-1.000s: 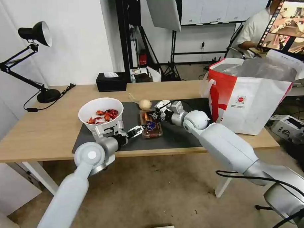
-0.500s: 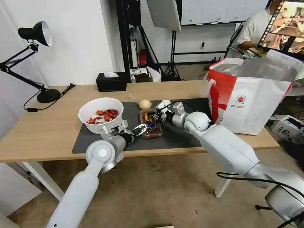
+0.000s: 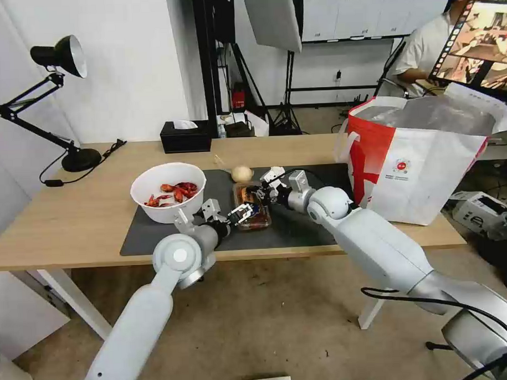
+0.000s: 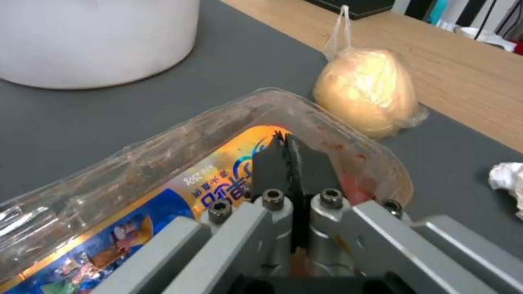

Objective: Pick up the trash from the table and place it into the takeout bag.

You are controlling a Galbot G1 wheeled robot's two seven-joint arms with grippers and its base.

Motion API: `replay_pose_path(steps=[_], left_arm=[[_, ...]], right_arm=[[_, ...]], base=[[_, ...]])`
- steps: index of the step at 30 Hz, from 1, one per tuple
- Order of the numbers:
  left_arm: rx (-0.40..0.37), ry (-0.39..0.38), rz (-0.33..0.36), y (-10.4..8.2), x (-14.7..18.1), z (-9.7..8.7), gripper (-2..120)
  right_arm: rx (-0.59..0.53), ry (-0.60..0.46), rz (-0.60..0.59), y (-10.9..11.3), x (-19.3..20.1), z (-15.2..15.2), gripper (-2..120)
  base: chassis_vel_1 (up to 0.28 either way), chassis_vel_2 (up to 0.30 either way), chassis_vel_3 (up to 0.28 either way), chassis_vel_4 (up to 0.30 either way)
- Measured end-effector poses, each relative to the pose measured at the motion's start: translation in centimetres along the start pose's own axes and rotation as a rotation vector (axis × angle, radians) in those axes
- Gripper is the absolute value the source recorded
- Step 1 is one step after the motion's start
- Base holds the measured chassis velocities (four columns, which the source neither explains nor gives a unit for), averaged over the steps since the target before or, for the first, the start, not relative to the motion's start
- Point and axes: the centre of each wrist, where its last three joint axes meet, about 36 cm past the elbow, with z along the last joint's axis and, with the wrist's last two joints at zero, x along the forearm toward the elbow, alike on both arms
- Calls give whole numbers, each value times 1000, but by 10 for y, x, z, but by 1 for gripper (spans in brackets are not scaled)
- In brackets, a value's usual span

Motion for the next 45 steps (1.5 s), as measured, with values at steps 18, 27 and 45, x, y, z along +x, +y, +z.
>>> replay_pose_path(steps=[18,27,45], left_arm=[[4,-5,-38,3,1,14,55],[8,-9,-38,4,3,15,27],[10,-32,-5,3,11,14,0]], right_arm=[[-4,-3,2,0,1,1,0],[-4,-7,3,1,0,-2,0],[-123,-180,50,4,22,-10,0]], base=[[0,0,0,0],[0,0,0,0],[0,0,0,0]])
